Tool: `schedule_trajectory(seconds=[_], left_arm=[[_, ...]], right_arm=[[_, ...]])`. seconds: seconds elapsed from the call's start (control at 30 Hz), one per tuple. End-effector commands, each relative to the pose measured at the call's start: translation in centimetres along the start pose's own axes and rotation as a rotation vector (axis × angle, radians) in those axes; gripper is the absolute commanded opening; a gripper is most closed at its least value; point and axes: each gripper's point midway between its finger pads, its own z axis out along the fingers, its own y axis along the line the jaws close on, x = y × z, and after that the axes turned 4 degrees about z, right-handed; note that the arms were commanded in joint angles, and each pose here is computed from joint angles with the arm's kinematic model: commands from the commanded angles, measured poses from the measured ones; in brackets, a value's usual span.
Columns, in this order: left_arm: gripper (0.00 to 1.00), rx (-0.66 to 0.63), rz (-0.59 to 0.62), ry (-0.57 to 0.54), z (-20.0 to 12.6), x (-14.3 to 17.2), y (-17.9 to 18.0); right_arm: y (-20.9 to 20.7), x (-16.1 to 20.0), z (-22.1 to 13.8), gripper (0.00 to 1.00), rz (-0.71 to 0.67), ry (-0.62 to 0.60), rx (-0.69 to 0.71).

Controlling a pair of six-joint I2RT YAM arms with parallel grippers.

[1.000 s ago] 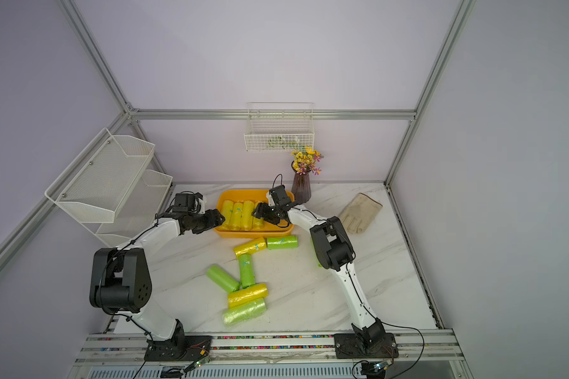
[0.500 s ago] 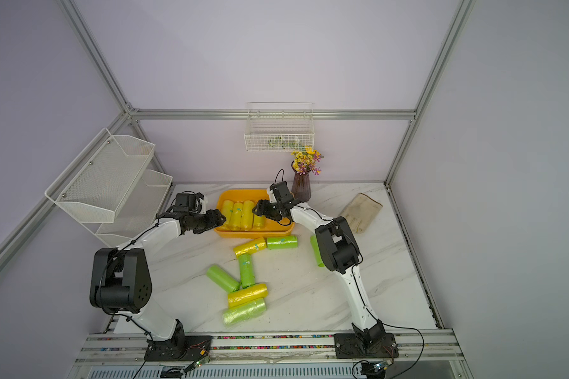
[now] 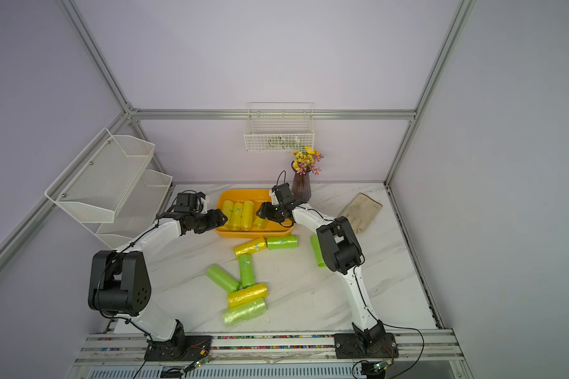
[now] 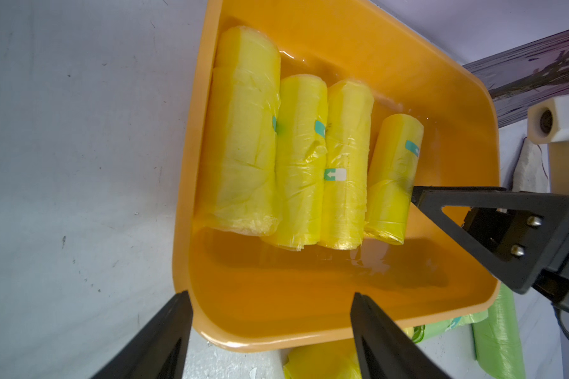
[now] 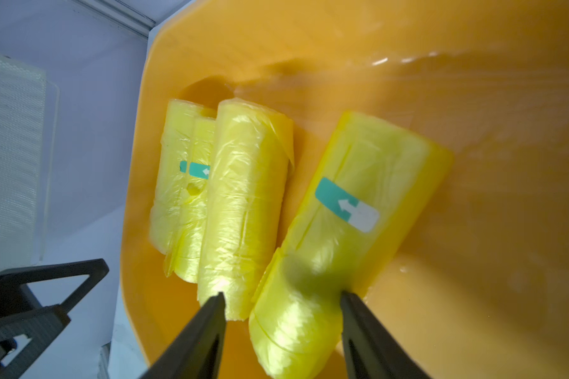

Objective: Put the roll of trash bags into the storage box
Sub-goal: Place the roll of trash bags in the storage box.

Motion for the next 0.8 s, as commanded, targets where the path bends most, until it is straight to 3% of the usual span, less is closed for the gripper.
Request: schedule_trajectory(seconds=[0.0,0.57,0.77], left_arm=[[0.76,0.028,0.037,-0.036,-1.2,-0.7,-1.5],[0.78,0.037,0.069,-0.006,-0.7,0.7,-2.7],[0.79,0.039,0.094,0.015,-0.8,1.4,-3.0]], right_arm=[[0.1,-0.6,0.4,0.54,0.0,-0.01,-0.022],[1.4,-0.3,3.2,0.52,-0.11,0.062,-0.156],[1.7,-0.3,2.6,0.52,-0.137,0.06,-0.155]])
